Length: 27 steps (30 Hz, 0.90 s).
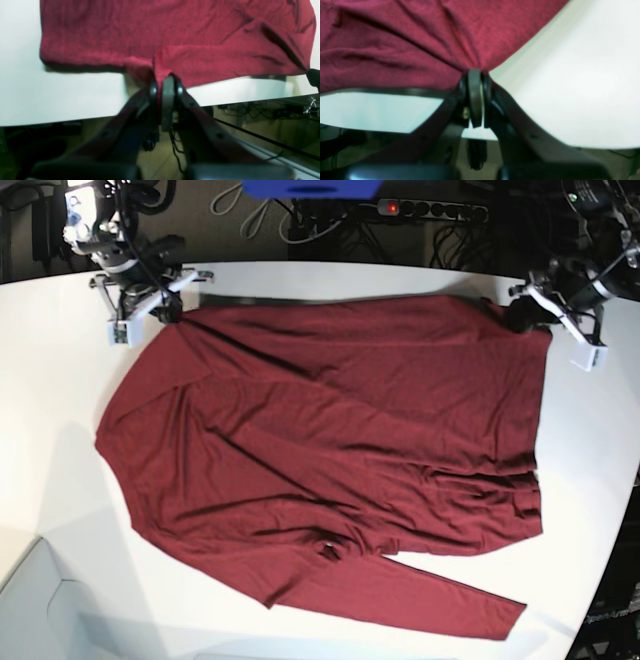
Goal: Layout the t-shirt on the table in an organized manner, then fold the t-shirt properly
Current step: 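Pull both held shirt corners apart to stretch the collar edge taut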
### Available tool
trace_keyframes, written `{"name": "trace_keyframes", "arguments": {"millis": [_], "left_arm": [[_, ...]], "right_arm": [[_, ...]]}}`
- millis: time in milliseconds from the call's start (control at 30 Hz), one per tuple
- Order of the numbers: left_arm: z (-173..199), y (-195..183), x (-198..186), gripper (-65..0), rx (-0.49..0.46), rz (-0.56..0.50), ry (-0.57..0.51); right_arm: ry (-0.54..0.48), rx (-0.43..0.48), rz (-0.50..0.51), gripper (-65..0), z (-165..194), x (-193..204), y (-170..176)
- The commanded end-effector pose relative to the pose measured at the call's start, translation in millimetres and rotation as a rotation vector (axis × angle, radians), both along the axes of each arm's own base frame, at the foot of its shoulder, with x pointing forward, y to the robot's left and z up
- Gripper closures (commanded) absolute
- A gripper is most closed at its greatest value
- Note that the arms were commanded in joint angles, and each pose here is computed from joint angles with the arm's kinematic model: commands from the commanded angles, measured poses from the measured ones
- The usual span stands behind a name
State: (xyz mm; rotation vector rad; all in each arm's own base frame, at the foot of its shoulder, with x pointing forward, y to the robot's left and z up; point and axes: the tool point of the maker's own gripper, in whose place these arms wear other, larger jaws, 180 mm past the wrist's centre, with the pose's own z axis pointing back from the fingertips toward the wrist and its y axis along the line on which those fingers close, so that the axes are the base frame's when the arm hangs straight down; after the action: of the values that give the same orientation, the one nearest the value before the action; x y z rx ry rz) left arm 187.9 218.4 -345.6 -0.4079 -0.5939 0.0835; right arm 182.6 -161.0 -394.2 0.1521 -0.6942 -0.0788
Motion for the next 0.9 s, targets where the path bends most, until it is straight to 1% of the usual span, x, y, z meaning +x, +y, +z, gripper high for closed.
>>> {"name": "trace_keyframes", "arguments": {"millis": [0,167,300,433,533,767,867], "left_arm": [[8,2,4,-0.4,0.005,-0.006,-0.027],[5,-3,1,-0.4,-0.009,-0.011,-0.021],[-1,-9,-7,-0.4,-0.015,-0.028,0.008],[-2,-11,-7,-0.4,-0.018,-0.034,0.009],[-1,-10,-6,-0.4,-0.017,-0.029,0.005],[-1,-7,-6,-0.4,-0.008,-0.026,0.007],[-4,-6,-9,-0.4,-0.013,-0.022,0.019]], "right_arm": [[-0.031,-0.02,-0.01,0.0,8,3,-9],[-0.036,-0.063,-0.038,0.0,11,4,-31],[-0.034,-0.069,-0.037,0.0,12,4,-34],[-0.033,-0.042,-0.029,0.0,11,4,-22],[-0.059,-0.006,0.004,0.0,14,17,-1],[-0.123,0.034,0.064,0.0,26,45,26],[-0.091,0.036,0.063,0.0,19,52,25]]}}
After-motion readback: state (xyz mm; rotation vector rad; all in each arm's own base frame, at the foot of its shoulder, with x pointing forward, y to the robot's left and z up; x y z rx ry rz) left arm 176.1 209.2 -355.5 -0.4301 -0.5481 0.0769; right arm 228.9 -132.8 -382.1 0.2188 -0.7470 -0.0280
